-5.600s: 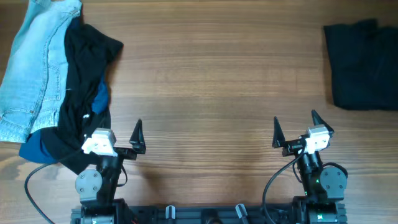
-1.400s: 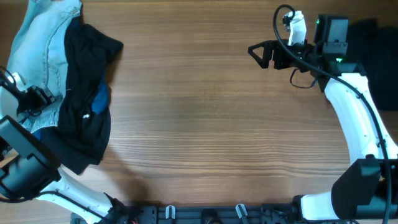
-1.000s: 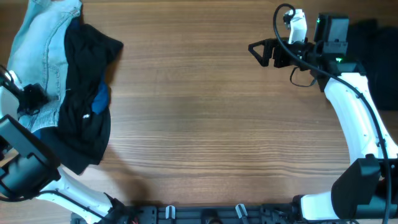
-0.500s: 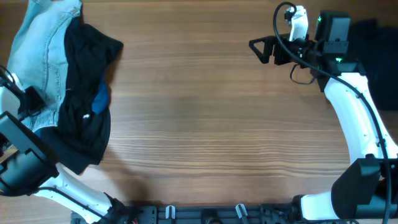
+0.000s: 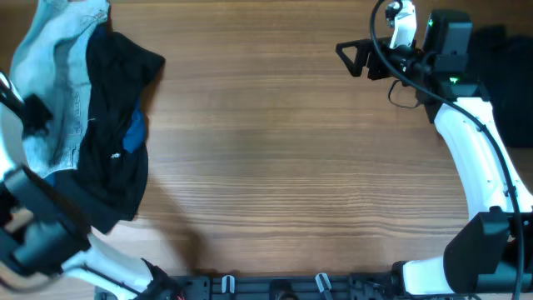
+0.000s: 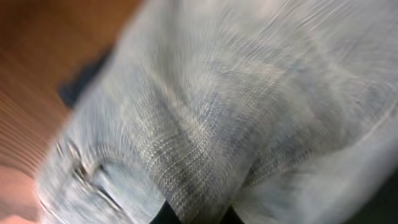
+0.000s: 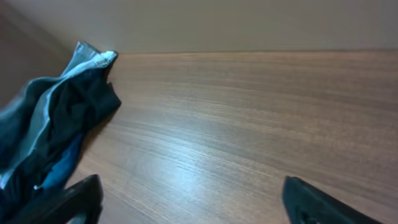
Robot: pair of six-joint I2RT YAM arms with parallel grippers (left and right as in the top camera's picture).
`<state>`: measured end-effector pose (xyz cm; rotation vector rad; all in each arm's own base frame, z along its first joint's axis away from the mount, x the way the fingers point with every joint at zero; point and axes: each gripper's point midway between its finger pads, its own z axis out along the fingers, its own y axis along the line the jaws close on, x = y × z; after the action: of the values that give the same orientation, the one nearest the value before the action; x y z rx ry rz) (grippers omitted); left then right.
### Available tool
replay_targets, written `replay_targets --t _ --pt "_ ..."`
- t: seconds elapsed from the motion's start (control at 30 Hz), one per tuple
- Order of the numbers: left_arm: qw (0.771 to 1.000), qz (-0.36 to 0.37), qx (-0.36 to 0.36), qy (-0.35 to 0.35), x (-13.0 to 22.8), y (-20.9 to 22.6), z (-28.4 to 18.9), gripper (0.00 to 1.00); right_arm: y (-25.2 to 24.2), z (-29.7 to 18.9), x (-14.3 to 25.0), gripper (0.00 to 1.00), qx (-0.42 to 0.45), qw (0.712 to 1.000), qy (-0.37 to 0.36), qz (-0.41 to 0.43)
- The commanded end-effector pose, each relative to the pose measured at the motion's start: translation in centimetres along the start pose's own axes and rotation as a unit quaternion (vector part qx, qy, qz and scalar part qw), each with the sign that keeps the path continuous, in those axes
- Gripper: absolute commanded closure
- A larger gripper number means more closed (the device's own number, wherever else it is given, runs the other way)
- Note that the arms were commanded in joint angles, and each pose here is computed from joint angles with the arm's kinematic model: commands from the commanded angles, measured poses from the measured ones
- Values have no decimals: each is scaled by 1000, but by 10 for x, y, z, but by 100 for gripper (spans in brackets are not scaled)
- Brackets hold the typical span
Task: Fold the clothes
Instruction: 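Grasp the jeans with the left gripper and lift them from the pile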
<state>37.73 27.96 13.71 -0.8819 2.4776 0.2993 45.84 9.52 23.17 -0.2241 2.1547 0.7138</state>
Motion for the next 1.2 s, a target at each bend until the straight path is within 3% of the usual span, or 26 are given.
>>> replay_targets --t 0.0,0.1,0.33,0.47,0.67,0.77,0.87,0.9,0.97,1.07,1.17 --pt "980 -7 77 -185 -73 -41 -149 96 3 3 -3 27 -5 1000 1 4" --pt "950 15 127 -284 -88 -69 -236 96 3 2 0 40 -5 1000 9 9" --pt "845 63 259 -464 -73 -136 -409 96 23 -25 -12 37 -8 1000 -8 -5" --pt "791 80 345 -498 -52 -177 -465 96 45 -57 -25 34 -6 999 -35 -24" --pt "736 100 451 -495 -23 -244 -503 96 69 -116 -30 27 32 997 -65 -36" --pt "725 99 483 -481 -15 -269 -507 96 77 -141 -27 26 43 996 -75 -38" --pt "729 108 499 -456 -5 -294 -497 96 84 -153 -20 20 44 996 -72 -35" --pt "732 111 499 -451 -3 -299 -493 96 85 -154 -17 17 44 996 -68 -33" --pt "740 121 499 -435 1 -312 -481 96 87 -154 -6 0 39 997 -47 -37" --pt "753 115 504 -407 5 -326 -465 96 88 -151 7 0 29 998 -19 -58" --pt "749 129 521 -388 15 -341 -460 96 97 -144 15 0 4 995 -1 -99"
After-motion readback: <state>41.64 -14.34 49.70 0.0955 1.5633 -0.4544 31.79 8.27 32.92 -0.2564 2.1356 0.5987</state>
